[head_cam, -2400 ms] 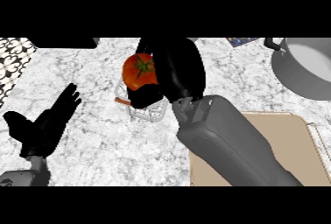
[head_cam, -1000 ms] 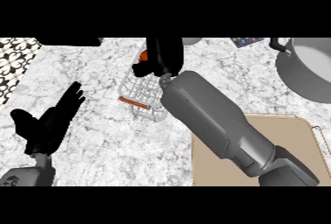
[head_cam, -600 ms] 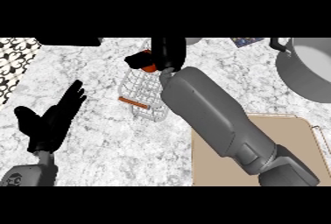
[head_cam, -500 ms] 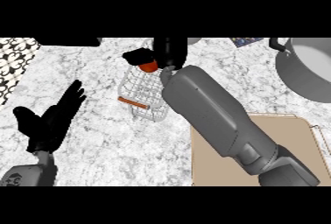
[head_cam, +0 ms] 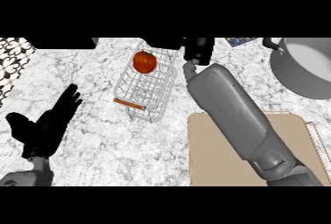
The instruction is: Pick the tomato from the tray and place it in the tiered basket
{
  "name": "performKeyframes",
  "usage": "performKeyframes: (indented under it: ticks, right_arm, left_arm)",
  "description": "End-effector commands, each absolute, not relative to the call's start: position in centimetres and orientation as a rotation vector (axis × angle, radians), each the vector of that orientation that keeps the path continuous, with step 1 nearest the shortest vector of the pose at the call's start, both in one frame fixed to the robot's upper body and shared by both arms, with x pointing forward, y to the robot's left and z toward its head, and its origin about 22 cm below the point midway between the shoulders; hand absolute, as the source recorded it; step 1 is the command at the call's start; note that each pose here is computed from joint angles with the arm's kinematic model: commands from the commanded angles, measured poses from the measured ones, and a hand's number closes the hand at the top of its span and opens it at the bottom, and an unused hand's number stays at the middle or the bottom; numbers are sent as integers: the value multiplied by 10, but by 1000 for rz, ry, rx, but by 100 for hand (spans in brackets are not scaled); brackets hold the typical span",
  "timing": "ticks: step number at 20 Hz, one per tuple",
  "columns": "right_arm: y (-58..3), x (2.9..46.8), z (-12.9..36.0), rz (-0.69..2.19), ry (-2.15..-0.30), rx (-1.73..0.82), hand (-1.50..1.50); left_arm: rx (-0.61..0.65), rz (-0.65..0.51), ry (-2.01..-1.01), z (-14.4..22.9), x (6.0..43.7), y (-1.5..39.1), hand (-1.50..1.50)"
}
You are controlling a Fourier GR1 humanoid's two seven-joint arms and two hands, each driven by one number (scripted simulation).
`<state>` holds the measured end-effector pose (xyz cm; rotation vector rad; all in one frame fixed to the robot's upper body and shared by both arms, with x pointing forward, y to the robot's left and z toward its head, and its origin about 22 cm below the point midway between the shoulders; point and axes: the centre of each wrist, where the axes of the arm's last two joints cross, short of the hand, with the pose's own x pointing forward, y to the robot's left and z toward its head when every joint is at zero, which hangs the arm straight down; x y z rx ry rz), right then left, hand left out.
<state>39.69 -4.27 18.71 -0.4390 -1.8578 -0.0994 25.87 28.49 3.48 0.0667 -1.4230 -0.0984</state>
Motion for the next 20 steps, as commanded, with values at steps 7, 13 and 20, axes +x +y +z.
performKeyframes:
  ticks: [7, 13, 20]
  right_arm:
    - [-172, 390, 218, -341, -1872, -549, -150]
    - [-269, 352, 233, -357, -1875, -596, -150]
    - [-339, 314, 233, -301, -1890, -578, -150]
  left_arm:
    - [65, -71, -1417, 33, 257, 292, 0]
    - [82, -74, -1408, 28, 247, 289, 0]
    - [102, -81, -1415, 35, 243, 284, 0]
